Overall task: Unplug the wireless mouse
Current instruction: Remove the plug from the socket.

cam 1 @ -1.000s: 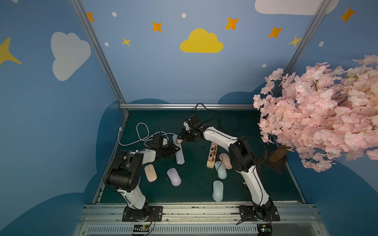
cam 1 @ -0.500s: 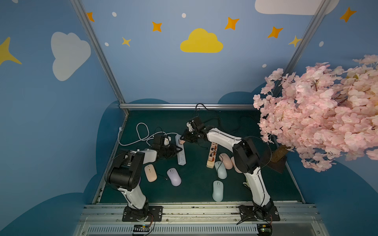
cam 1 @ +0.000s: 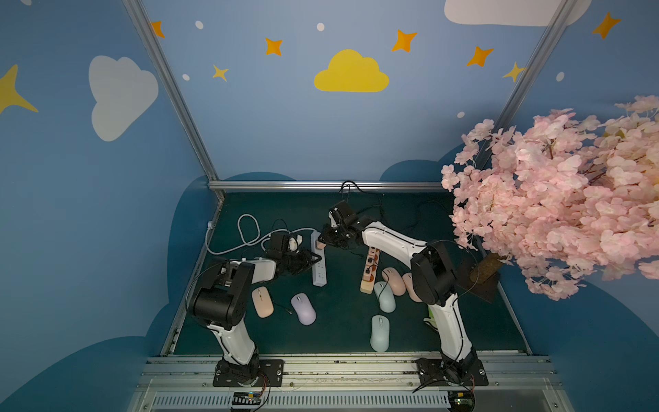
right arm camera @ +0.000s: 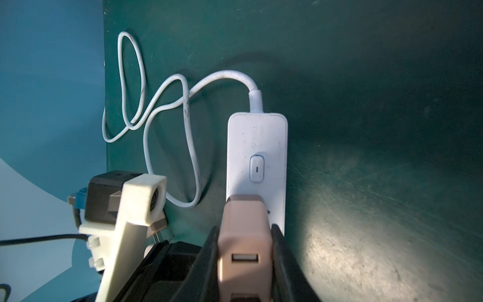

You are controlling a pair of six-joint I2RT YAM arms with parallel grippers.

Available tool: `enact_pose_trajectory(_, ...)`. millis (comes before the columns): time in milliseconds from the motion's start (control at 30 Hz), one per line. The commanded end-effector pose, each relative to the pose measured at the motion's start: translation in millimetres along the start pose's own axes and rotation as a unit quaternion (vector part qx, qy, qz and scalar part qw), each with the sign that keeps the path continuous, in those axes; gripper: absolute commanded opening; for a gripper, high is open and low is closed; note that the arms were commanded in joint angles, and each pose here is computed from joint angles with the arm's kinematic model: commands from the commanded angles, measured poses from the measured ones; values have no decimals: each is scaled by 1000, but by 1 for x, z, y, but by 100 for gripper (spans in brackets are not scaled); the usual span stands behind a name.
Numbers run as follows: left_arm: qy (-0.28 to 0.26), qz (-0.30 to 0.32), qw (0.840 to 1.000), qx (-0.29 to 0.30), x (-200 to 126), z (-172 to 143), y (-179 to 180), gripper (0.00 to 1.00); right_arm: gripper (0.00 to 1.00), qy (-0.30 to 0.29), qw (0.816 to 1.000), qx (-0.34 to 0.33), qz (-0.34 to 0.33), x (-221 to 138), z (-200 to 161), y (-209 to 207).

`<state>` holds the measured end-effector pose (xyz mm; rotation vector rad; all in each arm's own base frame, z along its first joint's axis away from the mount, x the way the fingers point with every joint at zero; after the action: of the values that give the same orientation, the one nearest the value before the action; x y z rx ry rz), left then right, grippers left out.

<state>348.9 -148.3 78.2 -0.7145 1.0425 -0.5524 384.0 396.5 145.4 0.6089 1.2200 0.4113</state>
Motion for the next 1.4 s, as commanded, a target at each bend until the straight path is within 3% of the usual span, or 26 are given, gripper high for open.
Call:
enact_pose_trajectory(0, -3, 120, 989, -82, -2, -10, 53, 4, 0, -19, 998, 7, 62, -47, 18, 28)
enact_pose_trajectory(100, 1, 122, 989, -86, 0, -12, 56, 4, 0, -17, 995, 26, 90, -50, 21, 25)
enact_pose_trajectory(233, 4, 122, 989, -87, 2, -12, 58, 4, 0, -34, 999, -11, 16, -57, 19, 21)
enact_pose_trajectory(467, 11, 115, 989, -89, 7, -12, 59, 4, 0, -52, 998, -32, 29, -77, 21, 24)
enact_pose_trajectory(767, -3, 123, 990, -68, -1, -2, 51, 58, 0, -79, 994, -72, 24, -116, 16, 28)
enact_pose_trajectory(933, -19, 137, 989, -47, -18, 5, 37, 72, 0, -82, 993, -83, 24, -132, 12, 26)
enact_pose_trajectory(1067, -51, 142, 988, 5, -49, 17, 6, 84, 0, -82, 992, -88, 28, -149, 11, 24)
enact_pose_trajectory(1167, -80, 145, 983, 84, -75, 24, -32, 98, 0, -84, 992, -83, 36, -161, 11, 22)
enact_pose_trajectory(1233, -100, 131, 976, 146, -91, 26, -62, 100, 0, -85, 992, -87, 45, -170, 10, 22)
enact_pose_trajectory(1367, -160, 151, 939, 265, -121, 27, -108, 100, 0, -89, 989, -107, 46, -188, 6, 22)
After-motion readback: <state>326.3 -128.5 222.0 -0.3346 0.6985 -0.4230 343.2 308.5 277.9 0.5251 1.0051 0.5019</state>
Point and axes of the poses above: each gripper's point midway between its finger pads, its own x axis out along the fingers, its own y axis along the line the jaws close on, z = x × y, the point moved 5 cm from there along -x, back along the fingers, and after that the axes turned 11 degrees about x, right-handed, at the moved point
